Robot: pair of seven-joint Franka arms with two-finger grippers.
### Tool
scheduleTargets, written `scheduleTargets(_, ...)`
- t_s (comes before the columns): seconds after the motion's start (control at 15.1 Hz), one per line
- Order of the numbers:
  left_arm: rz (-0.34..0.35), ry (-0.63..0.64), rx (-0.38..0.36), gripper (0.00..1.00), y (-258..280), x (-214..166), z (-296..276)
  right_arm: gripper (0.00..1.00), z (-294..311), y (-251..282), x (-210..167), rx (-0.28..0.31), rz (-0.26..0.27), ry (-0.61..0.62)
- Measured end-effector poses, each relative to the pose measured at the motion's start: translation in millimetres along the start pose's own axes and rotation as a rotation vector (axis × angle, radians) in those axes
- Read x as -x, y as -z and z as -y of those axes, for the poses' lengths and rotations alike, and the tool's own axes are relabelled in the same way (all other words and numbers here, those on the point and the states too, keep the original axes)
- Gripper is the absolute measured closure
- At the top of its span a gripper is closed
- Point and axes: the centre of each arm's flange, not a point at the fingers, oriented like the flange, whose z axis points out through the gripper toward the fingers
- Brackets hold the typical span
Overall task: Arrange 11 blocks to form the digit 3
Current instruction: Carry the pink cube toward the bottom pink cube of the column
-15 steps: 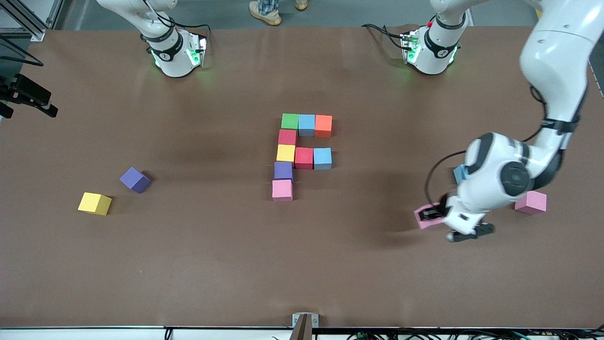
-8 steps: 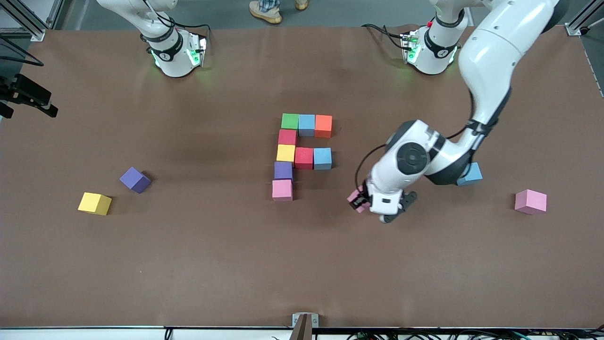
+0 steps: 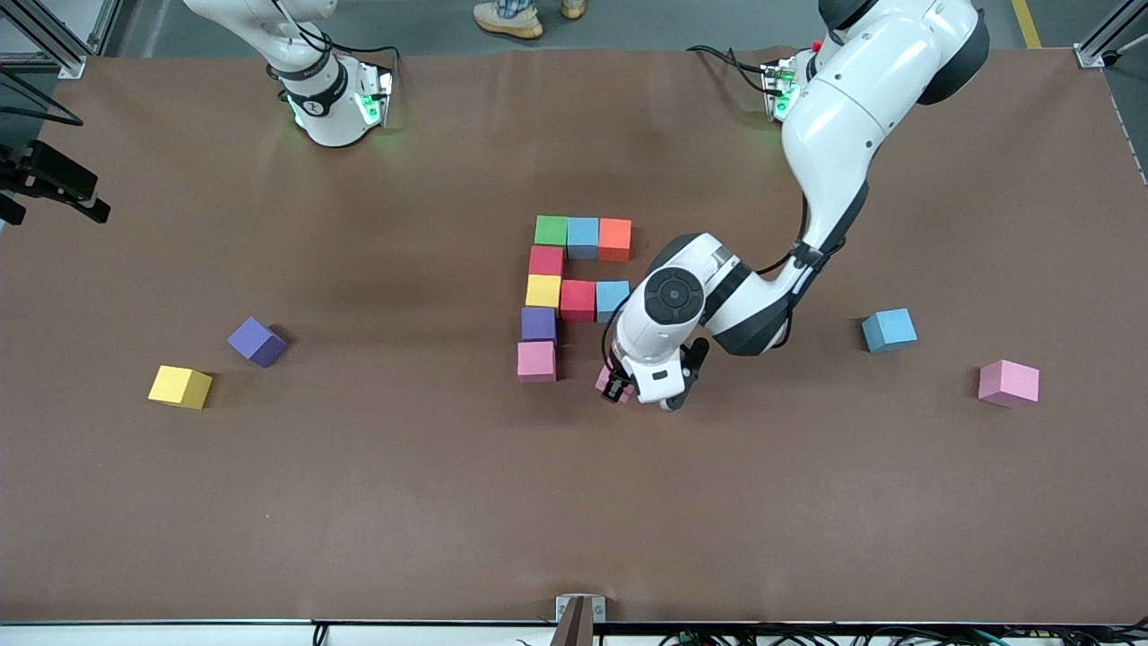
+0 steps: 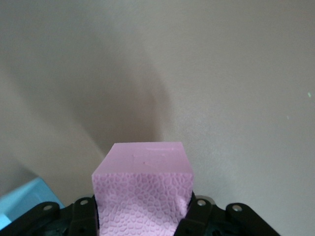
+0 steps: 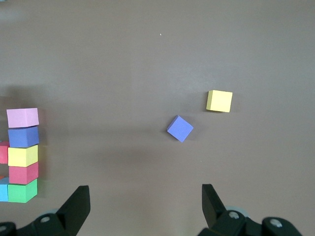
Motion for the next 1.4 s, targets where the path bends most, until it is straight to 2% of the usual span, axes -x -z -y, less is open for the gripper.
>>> scheduleTargets(0.27, 0.007, 0.293, -0.003, 0.44, -2, 15, 2, 0.00, 0, 0, 0, 0.000, 0.000, 0.000)
scheduleTargets(0.4, -0.001, 0.350, -0.007, 0.44, -7, 26, 6, 0.00, 0, 0, 0, 0.000, 0.000, 0.000)
scheduleTargets(0.73, -0.063, 0.431, 0.013, 0.44, -25, 50, 12, 0.00, 0, 0, 0, 0.000, 0.000, 0.000)
scheduleTargets(1.06, -0.078, 0.407, 0.022, 0.44, -35, 71, 15, 0.00, 0, 0, 0, 0.000, 0.000, 0.000)
scheduleTargets(1.4, -0.075, 0.405, 0.027, 0.44, -42, 71, 15, 0.00, 0, 0, 0, 0.000, 0.000, 0.000)
